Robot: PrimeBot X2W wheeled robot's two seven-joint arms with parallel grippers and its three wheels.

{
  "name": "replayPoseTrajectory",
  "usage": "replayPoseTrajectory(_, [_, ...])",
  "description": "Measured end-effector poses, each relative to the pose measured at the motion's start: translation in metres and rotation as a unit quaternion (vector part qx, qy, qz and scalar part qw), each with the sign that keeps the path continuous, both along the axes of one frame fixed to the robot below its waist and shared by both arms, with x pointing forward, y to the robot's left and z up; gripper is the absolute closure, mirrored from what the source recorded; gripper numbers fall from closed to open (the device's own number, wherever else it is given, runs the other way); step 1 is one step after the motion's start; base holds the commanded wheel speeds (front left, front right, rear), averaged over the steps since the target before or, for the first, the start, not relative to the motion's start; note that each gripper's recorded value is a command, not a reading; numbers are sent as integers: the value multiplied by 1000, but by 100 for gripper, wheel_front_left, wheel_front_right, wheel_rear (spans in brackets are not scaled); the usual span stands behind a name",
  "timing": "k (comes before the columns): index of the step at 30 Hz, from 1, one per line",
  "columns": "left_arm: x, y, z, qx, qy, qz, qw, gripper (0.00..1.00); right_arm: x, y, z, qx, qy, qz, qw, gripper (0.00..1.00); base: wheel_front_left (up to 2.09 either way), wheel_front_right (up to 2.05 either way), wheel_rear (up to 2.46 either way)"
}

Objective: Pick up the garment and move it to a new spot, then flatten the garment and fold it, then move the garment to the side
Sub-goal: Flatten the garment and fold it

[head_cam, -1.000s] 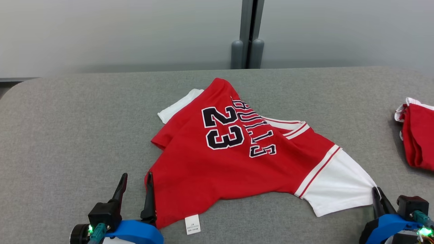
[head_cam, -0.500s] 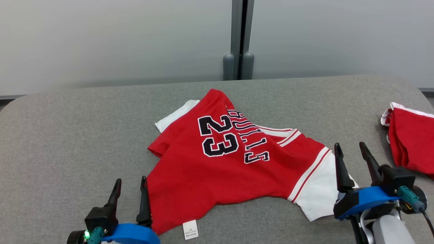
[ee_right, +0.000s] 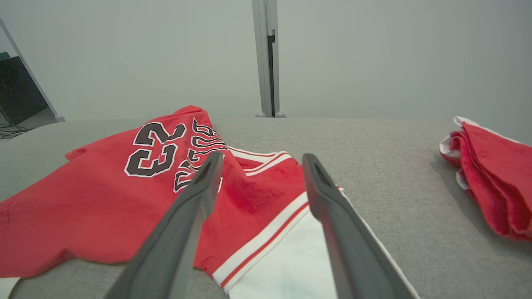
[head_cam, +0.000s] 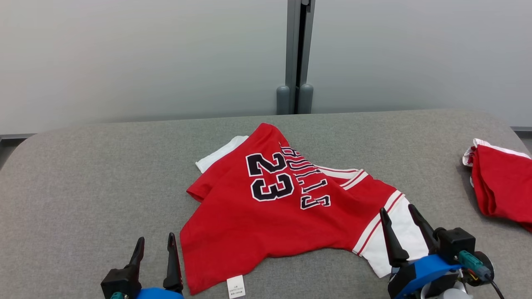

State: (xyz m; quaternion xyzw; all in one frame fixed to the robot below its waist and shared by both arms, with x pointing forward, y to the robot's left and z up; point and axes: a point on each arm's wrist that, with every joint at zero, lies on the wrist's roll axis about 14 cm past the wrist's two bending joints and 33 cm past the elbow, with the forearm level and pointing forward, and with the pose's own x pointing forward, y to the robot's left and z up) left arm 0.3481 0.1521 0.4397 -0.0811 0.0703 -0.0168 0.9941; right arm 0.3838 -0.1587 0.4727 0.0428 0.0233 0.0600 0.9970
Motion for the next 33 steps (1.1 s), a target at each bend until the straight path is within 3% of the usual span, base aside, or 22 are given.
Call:
replayPoseTrajectory(16, [-22,-34,-39,-46,70,-52,995,0,-3,-2,-17,-10,26,-1,1000,0,0,0,0])
replayPoseTrajectory(33, [-34,-49,-82,-70,155,-61,984,0,-9,-21,-31,-21,47,-27,998,0,0,0,0])
